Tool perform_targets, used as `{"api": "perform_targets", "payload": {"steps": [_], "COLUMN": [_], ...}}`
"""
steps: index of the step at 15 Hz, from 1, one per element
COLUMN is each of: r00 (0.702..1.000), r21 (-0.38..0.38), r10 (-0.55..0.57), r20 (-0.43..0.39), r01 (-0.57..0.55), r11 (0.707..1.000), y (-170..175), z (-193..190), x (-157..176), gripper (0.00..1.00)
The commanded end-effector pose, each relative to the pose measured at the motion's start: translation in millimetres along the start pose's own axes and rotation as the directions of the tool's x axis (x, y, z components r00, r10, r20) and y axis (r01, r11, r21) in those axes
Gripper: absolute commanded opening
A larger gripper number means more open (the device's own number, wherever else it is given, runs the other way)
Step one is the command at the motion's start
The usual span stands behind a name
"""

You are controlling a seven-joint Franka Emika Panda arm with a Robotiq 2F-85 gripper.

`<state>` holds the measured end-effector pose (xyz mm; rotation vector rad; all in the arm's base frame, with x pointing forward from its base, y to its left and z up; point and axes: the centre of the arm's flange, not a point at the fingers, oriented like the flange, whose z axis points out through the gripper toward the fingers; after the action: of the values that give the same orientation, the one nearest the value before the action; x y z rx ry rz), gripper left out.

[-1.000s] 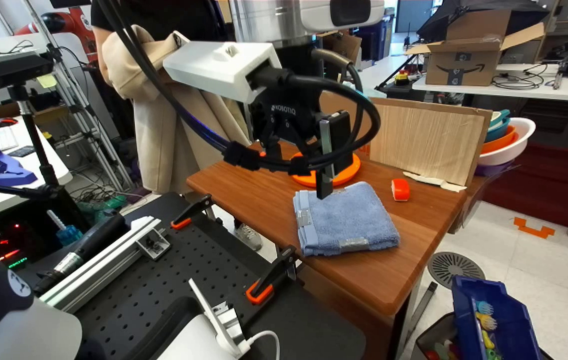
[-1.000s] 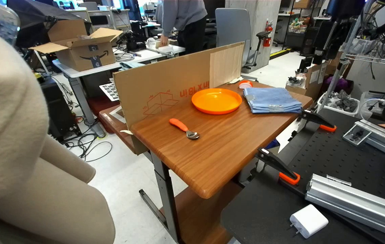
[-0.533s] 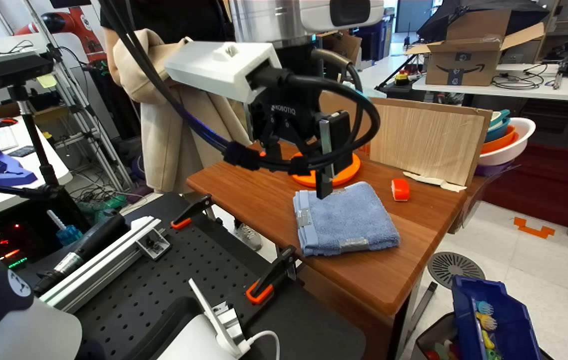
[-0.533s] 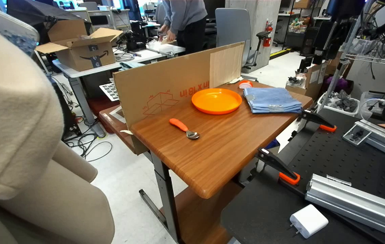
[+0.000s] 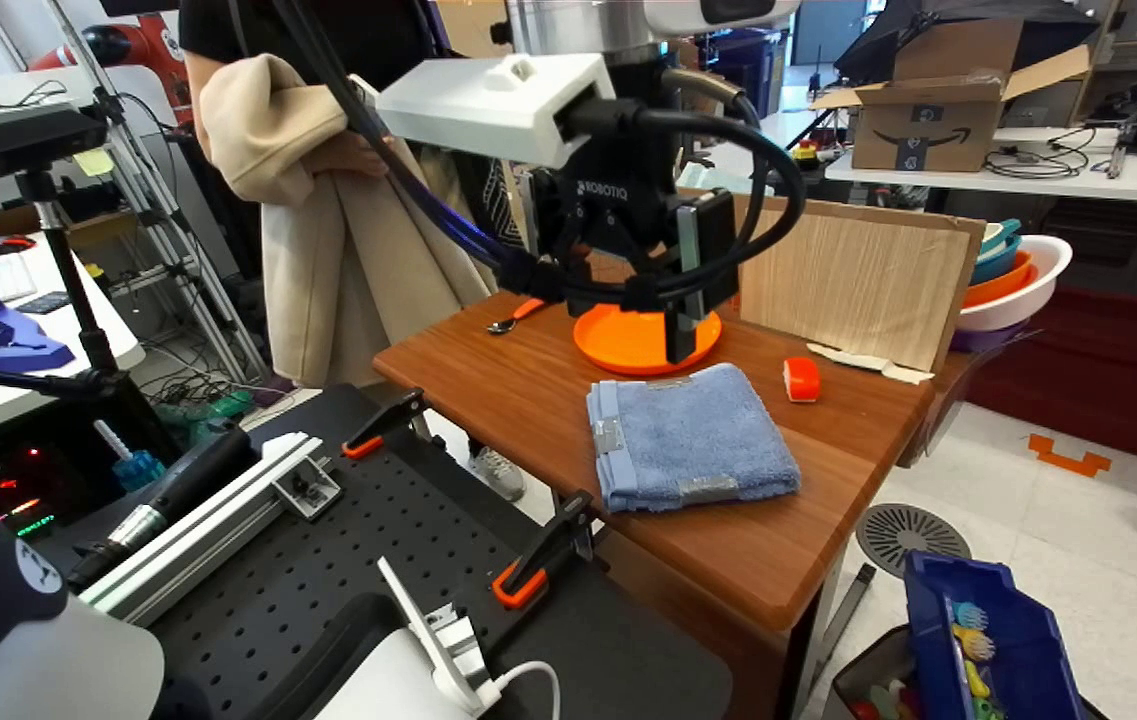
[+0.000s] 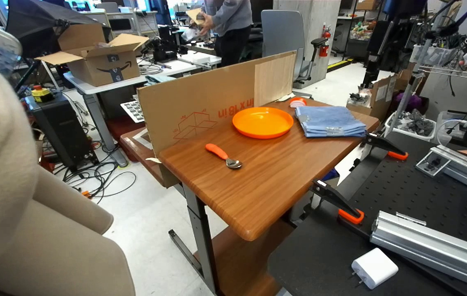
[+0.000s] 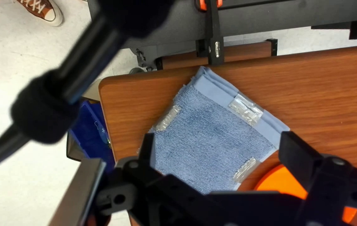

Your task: Slide the blue towel to the left

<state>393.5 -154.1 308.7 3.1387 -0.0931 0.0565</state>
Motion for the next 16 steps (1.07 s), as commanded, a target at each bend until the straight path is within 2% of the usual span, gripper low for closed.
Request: {"api": "perform_targets", "payload": {"steps": [1, 5, 12, 16], "r00": [0.999, 0.998, 0.991, 0.987], "r21": [0.017, 0.019, 0.025, 0.019], "r10": [0.020, 0.044, 0.076, 0.095], "r20": [0.030, 0.054, 0.112, 0.128], "r01": [-0.021, -0.045, -0.079, -0.098], "r11": [1.000, 0.999, 0.997, 0.995], "y": [3.8, 12.9, 36.7, 37.6], "z": [11.6, 30.8, 81.7, 104.0], "x": [33.9, 56.8, 72.4, 83.3], "gripper": [1.00, 1.00, 1.00, 1.00]}}
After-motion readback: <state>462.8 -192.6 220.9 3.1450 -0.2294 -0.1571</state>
